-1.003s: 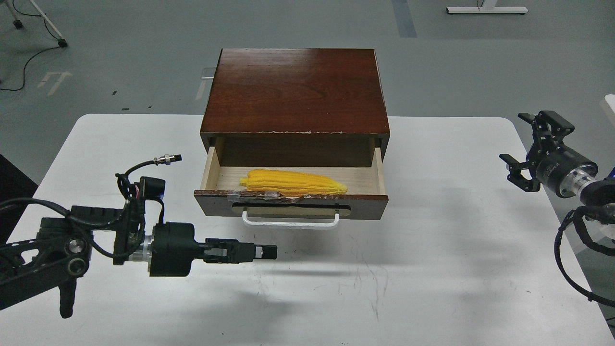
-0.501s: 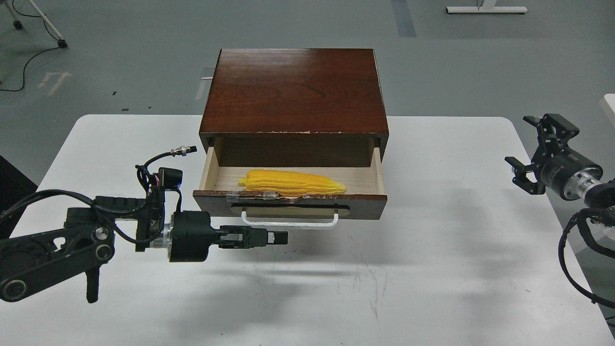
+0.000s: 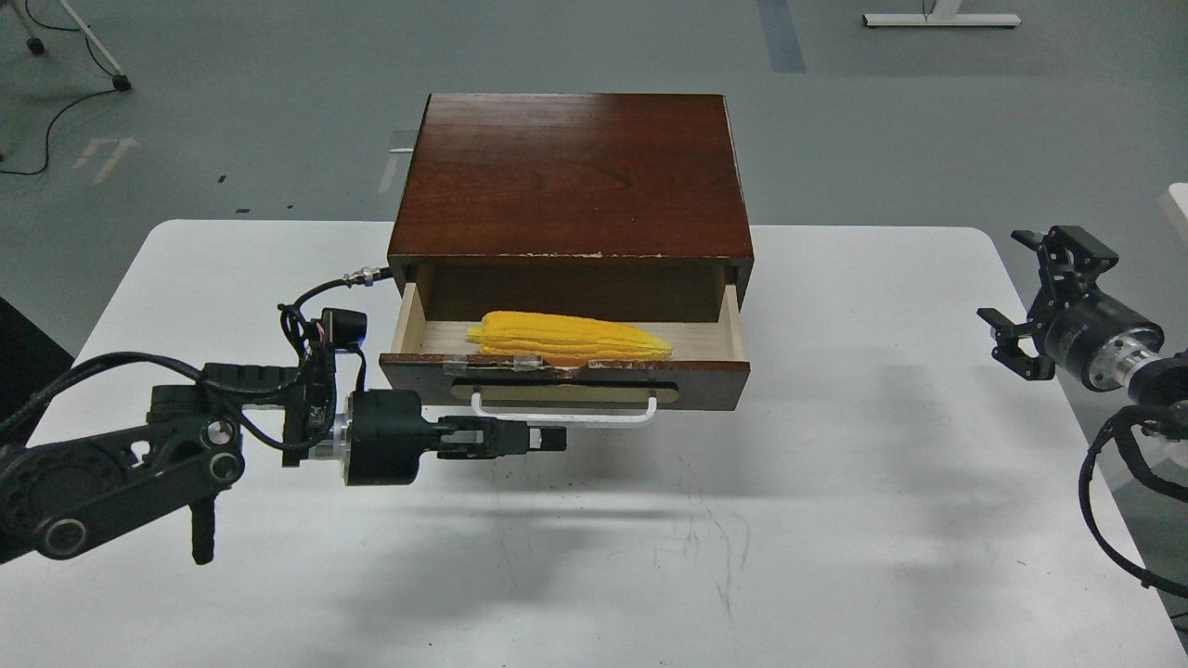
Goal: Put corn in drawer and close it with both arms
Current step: 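Push the drawer front away from the robot with the left gripper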
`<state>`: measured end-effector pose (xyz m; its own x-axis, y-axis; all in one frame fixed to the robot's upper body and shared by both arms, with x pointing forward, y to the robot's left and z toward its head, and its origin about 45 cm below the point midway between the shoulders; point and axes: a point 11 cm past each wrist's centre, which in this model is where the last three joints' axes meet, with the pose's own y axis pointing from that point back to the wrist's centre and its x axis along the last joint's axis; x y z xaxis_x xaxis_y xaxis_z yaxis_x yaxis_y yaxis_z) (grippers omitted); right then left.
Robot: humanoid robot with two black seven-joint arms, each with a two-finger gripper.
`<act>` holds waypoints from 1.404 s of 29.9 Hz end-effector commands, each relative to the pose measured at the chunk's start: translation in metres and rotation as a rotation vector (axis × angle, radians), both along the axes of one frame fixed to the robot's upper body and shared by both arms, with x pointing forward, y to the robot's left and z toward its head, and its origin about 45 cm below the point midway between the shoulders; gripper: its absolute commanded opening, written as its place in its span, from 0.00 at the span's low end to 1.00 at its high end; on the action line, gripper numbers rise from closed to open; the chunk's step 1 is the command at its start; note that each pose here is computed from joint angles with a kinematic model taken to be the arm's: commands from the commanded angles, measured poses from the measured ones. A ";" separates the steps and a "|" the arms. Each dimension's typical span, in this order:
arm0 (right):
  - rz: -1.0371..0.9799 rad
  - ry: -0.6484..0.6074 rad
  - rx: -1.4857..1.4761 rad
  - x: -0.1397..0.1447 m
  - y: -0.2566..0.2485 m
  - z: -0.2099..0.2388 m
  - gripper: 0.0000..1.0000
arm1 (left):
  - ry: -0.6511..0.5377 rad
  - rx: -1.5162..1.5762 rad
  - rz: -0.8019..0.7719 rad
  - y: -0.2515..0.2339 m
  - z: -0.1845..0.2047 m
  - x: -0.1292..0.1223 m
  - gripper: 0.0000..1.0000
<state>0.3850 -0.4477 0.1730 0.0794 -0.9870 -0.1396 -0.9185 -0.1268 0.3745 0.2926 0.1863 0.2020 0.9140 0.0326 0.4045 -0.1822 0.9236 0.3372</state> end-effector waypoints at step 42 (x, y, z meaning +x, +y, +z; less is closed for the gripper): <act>-0.016 0.004 -0.011 -0.002 -0.007 -0.001 1.00 | -0.046 -0.004 0.086 -0.040 -0.012 0.067 0.00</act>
<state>0.3830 -0.4549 0.1717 0.0628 -0.9898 -0.1281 -0.9190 -0.1074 0.3793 0.3569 0.1537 0.1906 0.8880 0.1114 0.4462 -0.2782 0.9027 0.3283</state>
